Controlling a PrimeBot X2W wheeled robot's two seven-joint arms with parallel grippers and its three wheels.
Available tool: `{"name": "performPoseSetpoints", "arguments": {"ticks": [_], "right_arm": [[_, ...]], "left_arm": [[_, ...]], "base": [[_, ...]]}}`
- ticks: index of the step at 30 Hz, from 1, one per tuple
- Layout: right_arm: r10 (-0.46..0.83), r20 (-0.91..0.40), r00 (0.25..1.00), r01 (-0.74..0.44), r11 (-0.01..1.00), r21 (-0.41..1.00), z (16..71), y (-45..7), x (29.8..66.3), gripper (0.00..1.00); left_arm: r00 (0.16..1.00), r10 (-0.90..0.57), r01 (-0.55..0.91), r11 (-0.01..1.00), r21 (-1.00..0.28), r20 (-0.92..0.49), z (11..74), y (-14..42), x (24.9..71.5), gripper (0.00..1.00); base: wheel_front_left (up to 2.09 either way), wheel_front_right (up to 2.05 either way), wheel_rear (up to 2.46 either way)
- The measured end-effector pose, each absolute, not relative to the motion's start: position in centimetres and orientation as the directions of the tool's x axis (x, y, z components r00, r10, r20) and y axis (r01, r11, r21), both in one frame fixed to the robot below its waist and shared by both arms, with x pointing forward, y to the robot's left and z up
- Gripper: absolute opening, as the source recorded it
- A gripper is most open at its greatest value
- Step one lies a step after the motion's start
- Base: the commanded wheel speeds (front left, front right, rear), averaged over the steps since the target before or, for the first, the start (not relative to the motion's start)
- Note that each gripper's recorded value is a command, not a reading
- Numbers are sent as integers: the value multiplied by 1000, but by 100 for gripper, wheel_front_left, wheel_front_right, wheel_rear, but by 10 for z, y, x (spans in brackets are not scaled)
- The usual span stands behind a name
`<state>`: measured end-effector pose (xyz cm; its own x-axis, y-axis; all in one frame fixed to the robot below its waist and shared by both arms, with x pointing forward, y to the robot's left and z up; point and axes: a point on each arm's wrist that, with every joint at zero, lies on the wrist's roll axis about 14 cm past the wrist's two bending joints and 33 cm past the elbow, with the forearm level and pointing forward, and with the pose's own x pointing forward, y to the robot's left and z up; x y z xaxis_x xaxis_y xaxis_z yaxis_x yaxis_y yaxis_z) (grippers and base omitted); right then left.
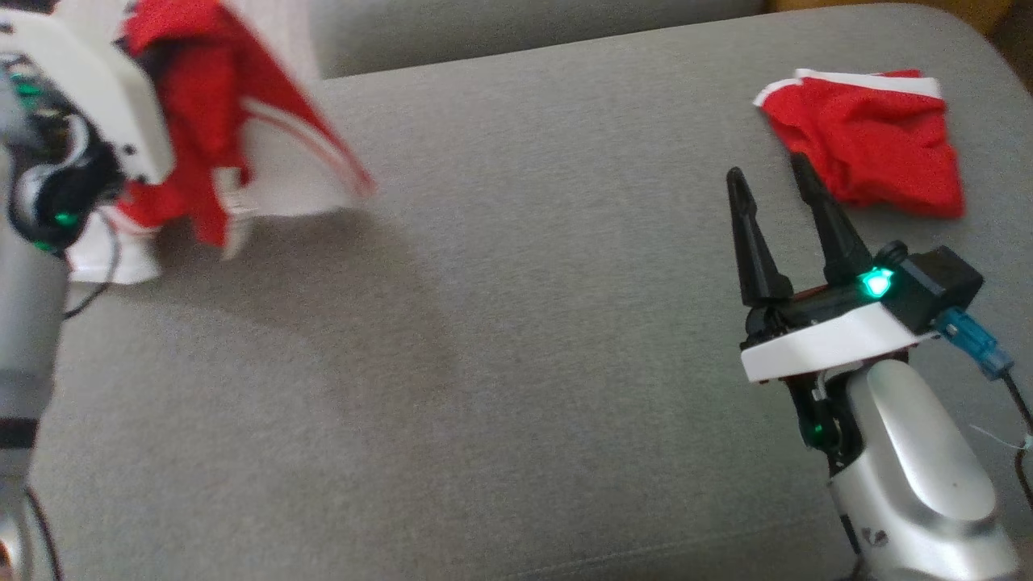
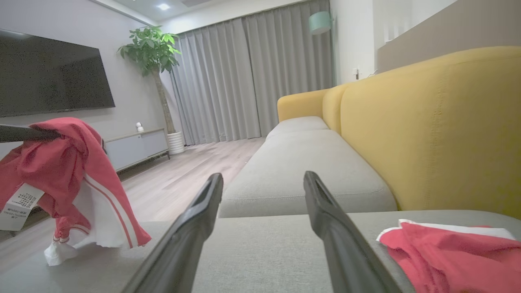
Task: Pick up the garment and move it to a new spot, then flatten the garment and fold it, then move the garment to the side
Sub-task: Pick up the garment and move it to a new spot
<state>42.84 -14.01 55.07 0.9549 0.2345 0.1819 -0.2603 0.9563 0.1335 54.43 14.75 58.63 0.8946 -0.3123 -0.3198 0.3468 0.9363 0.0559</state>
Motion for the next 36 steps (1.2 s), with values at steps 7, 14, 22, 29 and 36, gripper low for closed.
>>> {"name": "performPoseSetpoints", "arguments": {"ticks": [7,14,22,29,36], "right_arm": [[144,187,972,-169,977,128,554,-175,413,100],[86,147,985,-105,986,128,540,-195,406,100],[99,95,991,-112,984,142,522,-189,408,100],[149,113,982,-165,976,144,527,-172,415,100],[191,149,970,-210,970,124,541,-162,415,100]], "left_arm": [[784,-586,590,806,-46,-205,620,33,518,0],[649,-740,718,673,-178,-178,590,-58,492,0],[554,-701,678,693,-245,-449,452,-53,456,100],[680,-663,647,743,-170,-313,496,-17,482,100],[803,-583,566,811,-144,-124,551,43,473,100]], "base": [[0,0,0],[0,0,0],[0,0,0],[0,0,0],[0,0,0]]}}
